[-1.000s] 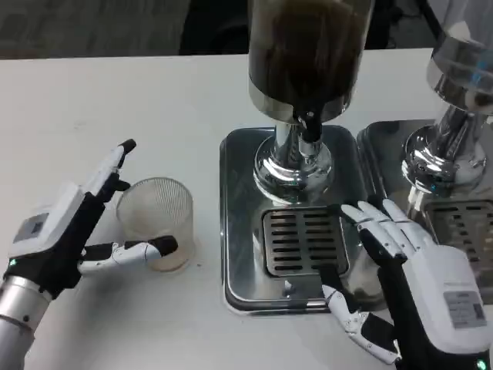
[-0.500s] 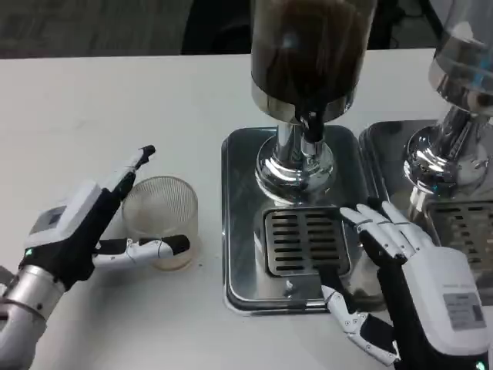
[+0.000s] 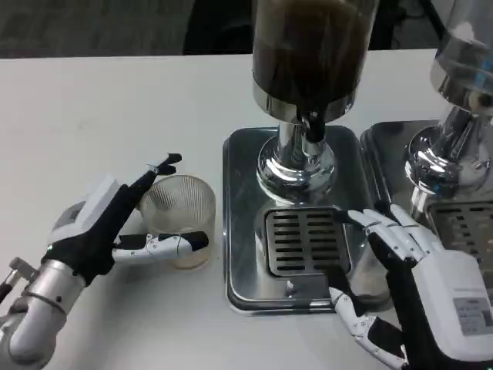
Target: Grasp the cup under the faucet to collect the drink, then remove the cup.
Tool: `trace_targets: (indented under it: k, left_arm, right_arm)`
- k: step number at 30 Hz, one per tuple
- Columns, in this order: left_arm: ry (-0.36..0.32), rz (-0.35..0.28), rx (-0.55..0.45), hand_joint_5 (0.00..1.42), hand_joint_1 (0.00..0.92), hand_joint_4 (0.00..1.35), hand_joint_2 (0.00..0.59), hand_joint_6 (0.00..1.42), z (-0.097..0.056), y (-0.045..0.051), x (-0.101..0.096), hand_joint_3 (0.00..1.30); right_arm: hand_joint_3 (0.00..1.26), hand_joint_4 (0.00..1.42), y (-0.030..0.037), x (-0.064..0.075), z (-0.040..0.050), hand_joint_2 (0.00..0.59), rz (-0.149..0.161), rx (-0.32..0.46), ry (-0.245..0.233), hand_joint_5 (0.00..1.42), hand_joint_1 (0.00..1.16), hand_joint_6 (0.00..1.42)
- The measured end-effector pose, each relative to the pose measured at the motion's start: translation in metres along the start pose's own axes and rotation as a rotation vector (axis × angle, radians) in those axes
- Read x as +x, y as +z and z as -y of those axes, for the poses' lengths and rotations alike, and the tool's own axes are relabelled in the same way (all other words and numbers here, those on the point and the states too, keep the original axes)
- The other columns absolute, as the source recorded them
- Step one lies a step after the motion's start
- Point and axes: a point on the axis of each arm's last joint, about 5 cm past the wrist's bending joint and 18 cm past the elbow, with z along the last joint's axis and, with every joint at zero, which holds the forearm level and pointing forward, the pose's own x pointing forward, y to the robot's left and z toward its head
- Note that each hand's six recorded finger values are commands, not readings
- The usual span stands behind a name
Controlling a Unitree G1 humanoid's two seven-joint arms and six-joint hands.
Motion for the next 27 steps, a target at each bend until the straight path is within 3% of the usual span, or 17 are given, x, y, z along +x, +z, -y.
trace_targets:
  k: [7,14,21,27]
  left_arm:
    - [0.009,-0.002,-0.04,0.63,0.478,0.29,0.07,0.82,0.006,0.003,0.003,0.22]
    - [0.034,-0.014,-0.059,0.79,0.535,0.44,0.087,1.06,0.011,0.0046,0.004,0.36]
    - [0.085,-0.03,-0.09,0.95,0.63,0.64,0.008,1.26,0.016,0.0045,0.001,0.55]
    - [0.12,-0.045,-0.131,1.03,0.668,0.76,0.0,1.35,0.021,0.004,-0.004,0.65]
  right_arm:
    - [0.33,0.31,-0.0004,0.0,0.001,0.465,-0.003,-0.001,-0.005,0.17,0.48,0.23]
    - [0.33,0.34,-0.0004,0.0,0.0011,0.472,-0.006,0.004,-0.007,0.18,0.5,0.23]
    - [0.33,0.35,0.0001,0.001,0.0009,0.472,-0.005,0.014,-0.01,0.18,0.51,0.23]
    - [0.33,0.35,0.0011,0.002,0.0003,0.472,-0.001,0.025,-0.012,0.19,0.51,0.23]
